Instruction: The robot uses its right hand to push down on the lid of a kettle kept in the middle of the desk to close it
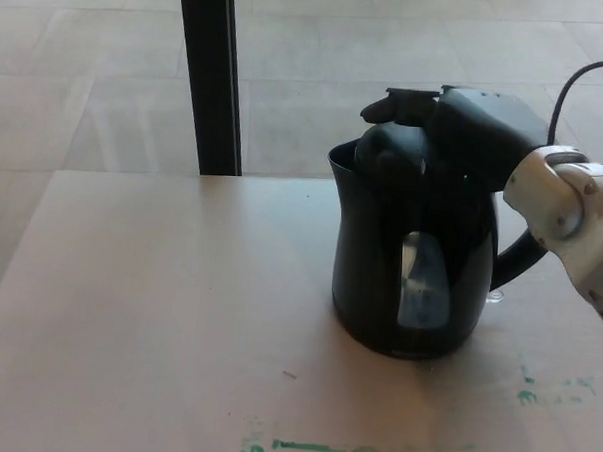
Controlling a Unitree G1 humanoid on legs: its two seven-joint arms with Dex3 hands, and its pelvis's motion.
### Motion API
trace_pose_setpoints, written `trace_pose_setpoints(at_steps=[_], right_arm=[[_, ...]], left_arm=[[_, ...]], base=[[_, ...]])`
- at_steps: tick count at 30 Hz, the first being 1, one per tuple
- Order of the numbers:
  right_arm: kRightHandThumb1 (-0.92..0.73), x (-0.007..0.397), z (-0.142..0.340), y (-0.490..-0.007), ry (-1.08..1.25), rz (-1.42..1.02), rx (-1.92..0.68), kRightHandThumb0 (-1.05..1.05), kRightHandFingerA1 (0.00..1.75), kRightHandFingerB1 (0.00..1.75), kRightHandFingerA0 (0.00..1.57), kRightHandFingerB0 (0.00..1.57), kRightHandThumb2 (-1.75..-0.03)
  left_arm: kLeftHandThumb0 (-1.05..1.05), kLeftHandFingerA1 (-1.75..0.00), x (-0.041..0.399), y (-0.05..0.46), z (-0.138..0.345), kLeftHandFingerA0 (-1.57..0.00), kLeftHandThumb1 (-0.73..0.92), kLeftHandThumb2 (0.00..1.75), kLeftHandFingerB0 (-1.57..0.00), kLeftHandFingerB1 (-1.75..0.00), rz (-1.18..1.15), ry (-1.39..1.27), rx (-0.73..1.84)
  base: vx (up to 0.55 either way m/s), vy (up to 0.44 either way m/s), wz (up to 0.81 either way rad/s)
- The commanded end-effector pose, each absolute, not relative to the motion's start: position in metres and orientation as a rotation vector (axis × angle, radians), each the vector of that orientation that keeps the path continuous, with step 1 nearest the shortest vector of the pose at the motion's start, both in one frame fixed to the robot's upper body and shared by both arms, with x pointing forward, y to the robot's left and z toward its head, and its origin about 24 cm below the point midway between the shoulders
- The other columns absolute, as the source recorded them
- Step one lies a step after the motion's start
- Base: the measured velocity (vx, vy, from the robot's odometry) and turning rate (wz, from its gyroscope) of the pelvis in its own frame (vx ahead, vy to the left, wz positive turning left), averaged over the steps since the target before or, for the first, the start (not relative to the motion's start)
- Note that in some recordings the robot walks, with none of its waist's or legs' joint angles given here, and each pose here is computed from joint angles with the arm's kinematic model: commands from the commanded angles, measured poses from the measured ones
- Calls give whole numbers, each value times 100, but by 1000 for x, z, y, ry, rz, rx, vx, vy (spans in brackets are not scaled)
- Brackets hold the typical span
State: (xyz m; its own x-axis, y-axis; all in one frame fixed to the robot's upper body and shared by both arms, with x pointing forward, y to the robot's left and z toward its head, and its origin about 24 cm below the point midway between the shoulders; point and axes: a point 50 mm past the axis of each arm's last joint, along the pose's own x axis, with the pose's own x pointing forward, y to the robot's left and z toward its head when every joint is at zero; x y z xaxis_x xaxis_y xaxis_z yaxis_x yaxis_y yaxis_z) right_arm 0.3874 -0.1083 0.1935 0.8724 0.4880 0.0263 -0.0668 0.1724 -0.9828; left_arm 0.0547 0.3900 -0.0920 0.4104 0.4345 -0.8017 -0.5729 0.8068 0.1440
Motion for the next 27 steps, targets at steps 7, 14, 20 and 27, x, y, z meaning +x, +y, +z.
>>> trace_pose_setpoints(at_steps=[7, 14, 20, 27], right_arm=[[-81, 352, 69, -98, -54, 684, -1603, -89, 26, 30, 3, 11, -122], [-79, 355, 67, -101, -28, 685, -1545, -86, 33, 33, 3, 7, -121], [-77, 367, 100, -105, -98, 615, -1429, -81, 43, 42, 0, 1, -121], [-51, 380, 146, -108, -114, 541, -1257, -37, 52, 49, 0, 0, -112]], left_arm=[[-88, -47, 55, 404, -81, -50, 92, 69, -42, -41, 655, 943, -167], [-86, -56, 53, 404, -81, -43, 74, 111, -36, -52, 653, 946, -159], [-88, -46, 52, 404, -82, -51, 92, 68, -42, -40, 670, 945, -179], [-88, -46, 50, 402, -83, -46, 92, 70, -45, -43, 662, 953, -178]], base=[[0, 0, 0], [0, 0, 0], [0, 0, 0], [0, 0, 0]])
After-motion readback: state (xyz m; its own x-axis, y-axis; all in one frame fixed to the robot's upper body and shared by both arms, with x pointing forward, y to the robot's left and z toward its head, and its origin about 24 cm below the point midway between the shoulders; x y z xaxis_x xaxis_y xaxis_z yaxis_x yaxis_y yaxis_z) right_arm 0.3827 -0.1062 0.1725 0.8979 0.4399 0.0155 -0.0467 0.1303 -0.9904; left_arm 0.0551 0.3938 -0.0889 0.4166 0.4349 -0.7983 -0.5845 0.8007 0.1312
